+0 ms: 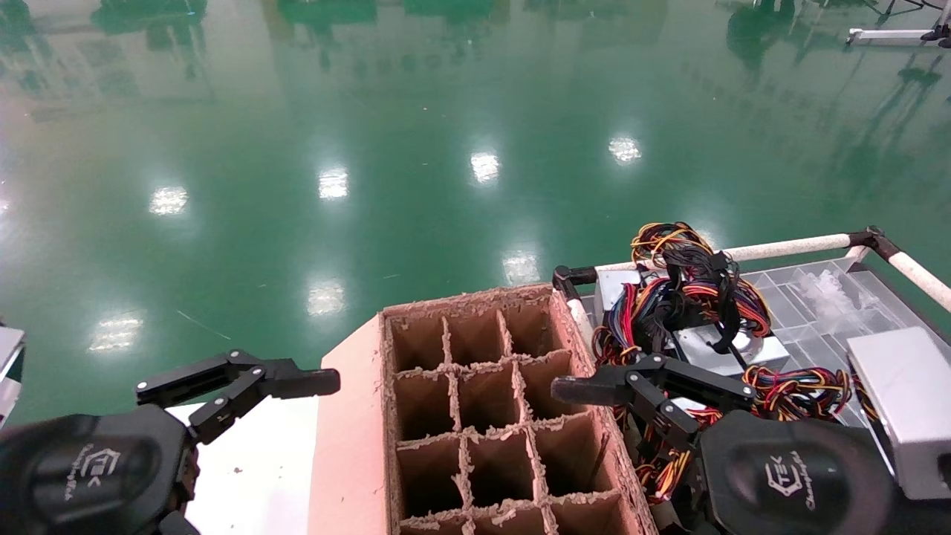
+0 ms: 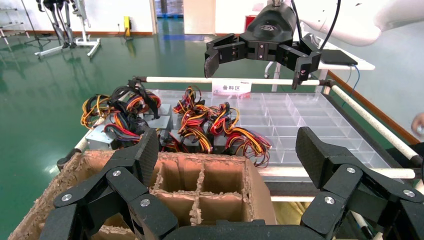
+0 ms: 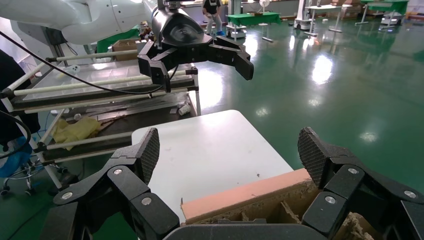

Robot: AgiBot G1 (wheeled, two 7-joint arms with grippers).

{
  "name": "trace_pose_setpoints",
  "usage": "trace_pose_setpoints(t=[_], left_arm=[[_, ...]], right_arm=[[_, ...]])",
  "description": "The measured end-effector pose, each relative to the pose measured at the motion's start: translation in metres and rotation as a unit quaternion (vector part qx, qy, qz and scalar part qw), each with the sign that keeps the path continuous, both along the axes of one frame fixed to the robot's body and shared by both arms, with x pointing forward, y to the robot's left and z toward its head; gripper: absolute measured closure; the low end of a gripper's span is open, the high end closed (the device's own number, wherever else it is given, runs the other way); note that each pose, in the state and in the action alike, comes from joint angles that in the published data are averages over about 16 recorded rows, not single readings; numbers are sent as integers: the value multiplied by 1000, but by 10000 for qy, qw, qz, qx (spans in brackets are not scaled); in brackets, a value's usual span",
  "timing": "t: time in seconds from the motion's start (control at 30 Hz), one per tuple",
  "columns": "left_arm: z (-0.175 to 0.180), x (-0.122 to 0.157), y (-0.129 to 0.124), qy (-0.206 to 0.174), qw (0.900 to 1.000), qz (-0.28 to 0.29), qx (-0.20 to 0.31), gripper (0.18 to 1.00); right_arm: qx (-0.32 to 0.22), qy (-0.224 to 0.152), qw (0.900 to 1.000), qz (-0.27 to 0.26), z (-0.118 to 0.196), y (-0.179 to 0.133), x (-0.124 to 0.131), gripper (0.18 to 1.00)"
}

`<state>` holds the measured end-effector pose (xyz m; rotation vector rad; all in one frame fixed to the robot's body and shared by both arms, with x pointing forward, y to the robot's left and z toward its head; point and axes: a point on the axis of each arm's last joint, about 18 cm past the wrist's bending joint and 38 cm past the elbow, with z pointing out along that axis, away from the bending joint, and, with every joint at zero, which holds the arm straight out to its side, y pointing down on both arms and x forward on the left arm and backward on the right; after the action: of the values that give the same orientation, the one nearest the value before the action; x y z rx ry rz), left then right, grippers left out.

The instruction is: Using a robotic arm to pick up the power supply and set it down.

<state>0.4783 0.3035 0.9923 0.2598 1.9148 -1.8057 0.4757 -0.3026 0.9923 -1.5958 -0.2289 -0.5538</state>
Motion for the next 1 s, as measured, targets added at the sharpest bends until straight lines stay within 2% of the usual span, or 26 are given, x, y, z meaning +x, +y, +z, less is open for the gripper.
trace_pose_setpoints(t=[0.6, 0.77, 1.0], left_arm=[[0, 0, 0, 0, 10000, 0, 0, 200], [0, 0, 0, 0, 10000, 0, 0, 232], [0, 0, 0, 0, 10000, 0, 0, 326]], right_arm=[[-11, 3, 10000, -9, -1, 0, 0, 178], [-108, 25, 9999, -73, -5, 1, 5, 178], [-500, 91, 9984, -243, -20, 8, 23, 178]])
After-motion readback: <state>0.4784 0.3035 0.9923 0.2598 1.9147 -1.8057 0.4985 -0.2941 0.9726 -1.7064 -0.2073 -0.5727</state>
